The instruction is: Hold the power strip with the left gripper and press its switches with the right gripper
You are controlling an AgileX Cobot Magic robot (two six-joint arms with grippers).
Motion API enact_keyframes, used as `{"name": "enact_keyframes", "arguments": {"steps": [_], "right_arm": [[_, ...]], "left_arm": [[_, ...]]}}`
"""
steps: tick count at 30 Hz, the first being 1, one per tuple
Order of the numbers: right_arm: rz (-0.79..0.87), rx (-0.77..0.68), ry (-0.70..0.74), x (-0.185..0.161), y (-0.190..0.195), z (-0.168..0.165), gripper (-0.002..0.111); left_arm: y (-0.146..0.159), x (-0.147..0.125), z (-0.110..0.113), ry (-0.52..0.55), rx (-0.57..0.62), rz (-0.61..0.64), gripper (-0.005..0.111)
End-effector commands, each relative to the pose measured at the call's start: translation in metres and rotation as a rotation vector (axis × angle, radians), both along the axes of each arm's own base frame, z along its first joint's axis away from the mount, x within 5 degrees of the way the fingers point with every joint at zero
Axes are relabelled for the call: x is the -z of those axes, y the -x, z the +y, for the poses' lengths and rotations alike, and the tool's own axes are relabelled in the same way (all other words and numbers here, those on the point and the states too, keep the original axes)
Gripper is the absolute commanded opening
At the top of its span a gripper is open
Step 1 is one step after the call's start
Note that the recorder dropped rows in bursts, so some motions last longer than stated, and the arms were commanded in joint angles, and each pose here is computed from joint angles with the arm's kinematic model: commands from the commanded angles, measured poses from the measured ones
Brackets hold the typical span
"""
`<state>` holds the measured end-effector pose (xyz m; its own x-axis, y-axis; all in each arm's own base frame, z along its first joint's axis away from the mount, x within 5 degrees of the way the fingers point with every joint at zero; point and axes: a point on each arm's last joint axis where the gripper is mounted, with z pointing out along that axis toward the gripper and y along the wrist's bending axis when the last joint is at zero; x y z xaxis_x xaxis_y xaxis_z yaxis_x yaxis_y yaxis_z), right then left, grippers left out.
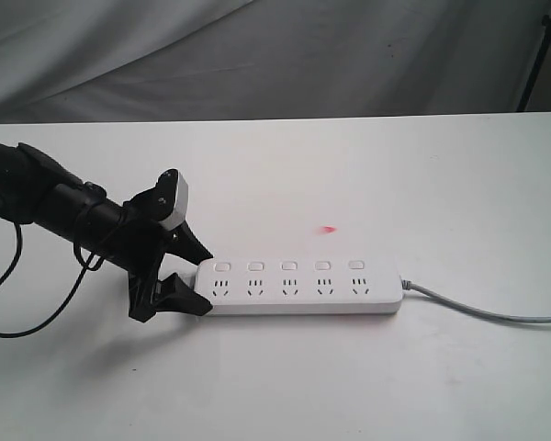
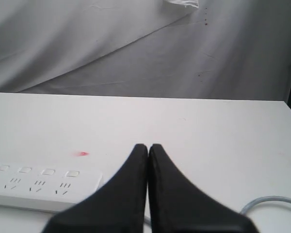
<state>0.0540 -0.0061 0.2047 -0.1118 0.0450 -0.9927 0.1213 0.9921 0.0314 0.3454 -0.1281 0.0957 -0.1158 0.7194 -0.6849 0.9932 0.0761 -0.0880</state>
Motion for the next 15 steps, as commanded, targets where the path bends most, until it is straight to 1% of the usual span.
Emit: {"name": "enact_keyframes", "arguments": {"steps": [1,8,12,15], "right_arm": [[-0.048,0.005,0.034,0.005,-0.002,-0.001,0.0],[0.03,0.002,0.027,0.012,-0.001,-0.001,0.0],[0.134,0.002,0.038,0.021,0.001,-0.001,0.0],[0.14,0.003,0.045,0.022,0.001,-0.001,0.0]], "left_arm": [[-0.002,0.002,-0.001,-0.008,-0.005,-0.011,0.0],[-0.002,0.002,-0.001,-0.008,-0.005,-0.011,0.0],[-0.002,0.002,-0.001,-0.008,-0.005,-0.011,0.0],[-0.002,0.002,-0.001,-0.008,-0.005,-0.011,0.0]]}}
